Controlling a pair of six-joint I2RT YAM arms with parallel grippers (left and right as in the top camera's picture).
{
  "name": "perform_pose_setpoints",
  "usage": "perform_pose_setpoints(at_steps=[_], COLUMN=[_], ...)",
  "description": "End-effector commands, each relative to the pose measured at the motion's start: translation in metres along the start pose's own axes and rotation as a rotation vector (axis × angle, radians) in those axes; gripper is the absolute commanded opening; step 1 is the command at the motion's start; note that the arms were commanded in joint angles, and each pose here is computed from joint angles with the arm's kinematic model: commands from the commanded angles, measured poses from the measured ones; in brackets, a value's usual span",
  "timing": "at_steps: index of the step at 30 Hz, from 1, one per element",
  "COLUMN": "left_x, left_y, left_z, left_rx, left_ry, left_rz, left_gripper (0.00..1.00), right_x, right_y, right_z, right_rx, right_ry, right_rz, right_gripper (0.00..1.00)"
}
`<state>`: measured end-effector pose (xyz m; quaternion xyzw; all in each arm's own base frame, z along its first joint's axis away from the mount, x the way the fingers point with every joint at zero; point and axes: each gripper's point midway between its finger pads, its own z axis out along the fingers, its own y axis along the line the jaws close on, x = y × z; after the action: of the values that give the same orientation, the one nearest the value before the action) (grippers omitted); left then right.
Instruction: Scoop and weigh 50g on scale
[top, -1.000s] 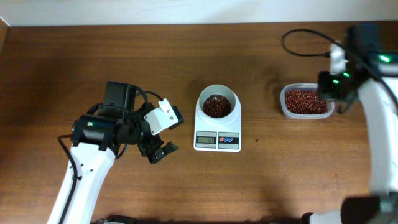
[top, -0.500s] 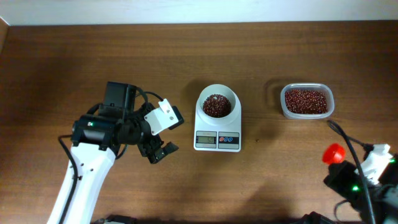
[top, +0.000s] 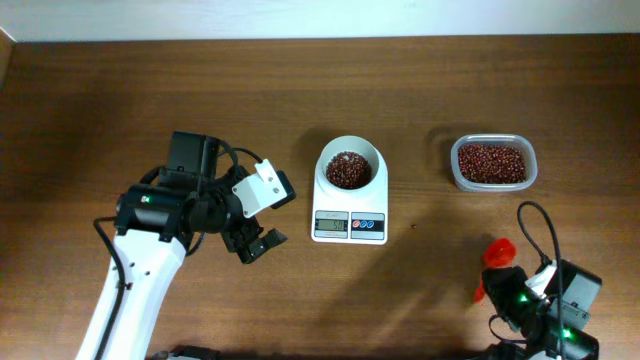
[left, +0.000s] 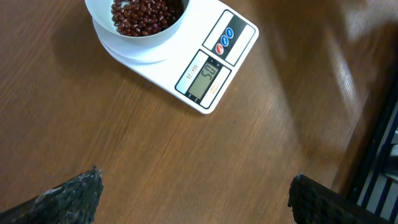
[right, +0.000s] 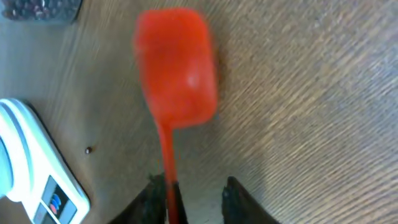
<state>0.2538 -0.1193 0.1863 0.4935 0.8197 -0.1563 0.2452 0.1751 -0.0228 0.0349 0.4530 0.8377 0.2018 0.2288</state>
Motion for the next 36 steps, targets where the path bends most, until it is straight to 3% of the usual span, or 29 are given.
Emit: perform_pose_setpoints(at_steps=[1, 4, 11, 13, 16, 24, 27, 29, 32, 36], left_x=[-0.001, -0.001, -0.001, -0.001, -0.001, -0.001, -0.001, -0.001, -0.001, -0.001], left_y=[-0.001, -0.001, -0.001, -0.001, -0.001, -0.001, -0.001, -0.001, -0.001, -0.001], left_z=[0.000, 0.000, 0.000, 0.000, 0.000, 0.000, 0.000, 0.000, 0.000, 0.000], left_rx=[0.001, 0.001, 0.001, 0.001, 0.001, 0.001, 0.001, 0.001, 0.001, 0.001], left_ry=[-0.005, -0.005, -0.005, -0.005, -0.005, -0.005, -0.005, -0.005, -0.005, -0.005], left_rz=[-0.008, -0.008, -0.008, -0.008, -0.008, -0.008, -0.008, -0.008, -0.008, -0.008], left_gripper=[0.99, 0.99, 0.99, 0.99, 0.99, 0.99, 0.99, 0.99, 0.99, 0.99], right_x=[0.000, -0.007, -0.039, -0.047, -0.028, -0.019, -0.003, 0.004, 0.013, 0.008], right_y=[-0.003, -0.001, 0.047, 0.092, 0.146, 0.142, 0.126, 0.124, 0.128, 0.137], right_z=[0.001, 0.001, -0.032, -0.061, -0.098, -0.096, -0.087, -0.083, -0.089, -0.123], right_rx=[0.011, 0.008, -0.107, -0.260, -0.528, -0.523, -0.447, -0.401, -0.365, -0.421], right_ry=[-0.004, -0.032, -0.128, -0.142, -0.054, -0.023, 0.050, 0.044, -0.034, -0.306], right_rz=[-0.027, -0.148, -0.184, -0.243, -0.328, -0.362, -0.317, -0.394, -0.553, -0.700], right_gripper=[0.56, 0.99, 0.99, 0.99, 0.99, 0.99, 0.99, 0.99, 0.99, 0.99])
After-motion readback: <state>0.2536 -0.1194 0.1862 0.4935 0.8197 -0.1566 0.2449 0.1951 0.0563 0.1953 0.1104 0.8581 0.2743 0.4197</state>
